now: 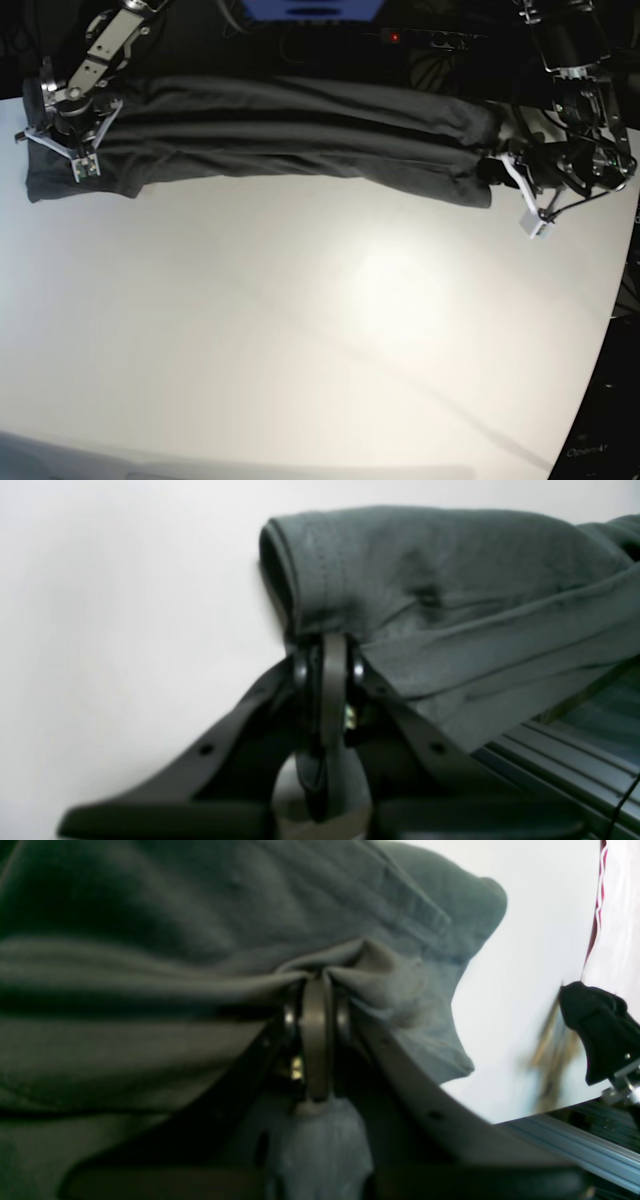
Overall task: Fold the T-shirt properly
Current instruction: 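Pull the shirt ends away from the robot with both grippers, stretching it, then straighten the long folded shirt strip between both grippers on the table, then adjust the right gripper's pinch on its end of the grey strip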
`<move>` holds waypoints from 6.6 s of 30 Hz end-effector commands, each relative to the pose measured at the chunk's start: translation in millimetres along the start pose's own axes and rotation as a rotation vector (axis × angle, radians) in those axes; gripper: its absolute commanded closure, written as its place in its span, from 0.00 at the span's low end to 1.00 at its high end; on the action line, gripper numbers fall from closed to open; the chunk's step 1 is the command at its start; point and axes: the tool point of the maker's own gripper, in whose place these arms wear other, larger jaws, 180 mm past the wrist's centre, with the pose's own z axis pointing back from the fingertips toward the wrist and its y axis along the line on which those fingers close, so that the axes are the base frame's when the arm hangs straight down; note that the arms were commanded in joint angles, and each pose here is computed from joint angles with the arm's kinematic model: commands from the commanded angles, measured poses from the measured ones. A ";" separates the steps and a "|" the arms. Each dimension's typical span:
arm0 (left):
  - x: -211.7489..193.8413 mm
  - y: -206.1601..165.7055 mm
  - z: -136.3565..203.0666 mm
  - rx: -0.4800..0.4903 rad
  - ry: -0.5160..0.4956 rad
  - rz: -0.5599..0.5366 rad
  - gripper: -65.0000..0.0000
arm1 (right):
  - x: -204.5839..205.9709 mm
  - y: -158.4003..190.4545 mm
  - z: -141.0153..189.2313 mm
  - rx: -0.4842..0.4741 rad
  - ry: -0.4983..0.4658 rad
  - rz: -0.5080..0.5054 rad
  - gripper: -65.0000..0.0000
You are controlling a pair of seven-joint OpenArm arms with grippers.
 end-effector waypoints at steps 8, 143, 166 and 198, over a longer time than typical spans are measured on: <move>-3.8 5.3 -0.4 0.035 0.051 -0.010 0.94 | 22.8 10.8 -5.4 0.038 -0.037 0.026 0.99; 54.2 22.9 -46.4 -0.171 -0.081 0.289 0.94 | 95.8 -71.4 -13.8 -0.127 -0.201 0.005 0.97; 53.5 23.0 -46.4 -0.171 -0.081 0.290 0.94 | 115.0 -125.8 3.3 -0.258 -0.247 0.023 0.62; 54.0 23.2 -46.3 -0.171 -0.082 0.292 0.94 | 132.9 -48.4 -52.8 0.038 -0.371 -0.108 0.99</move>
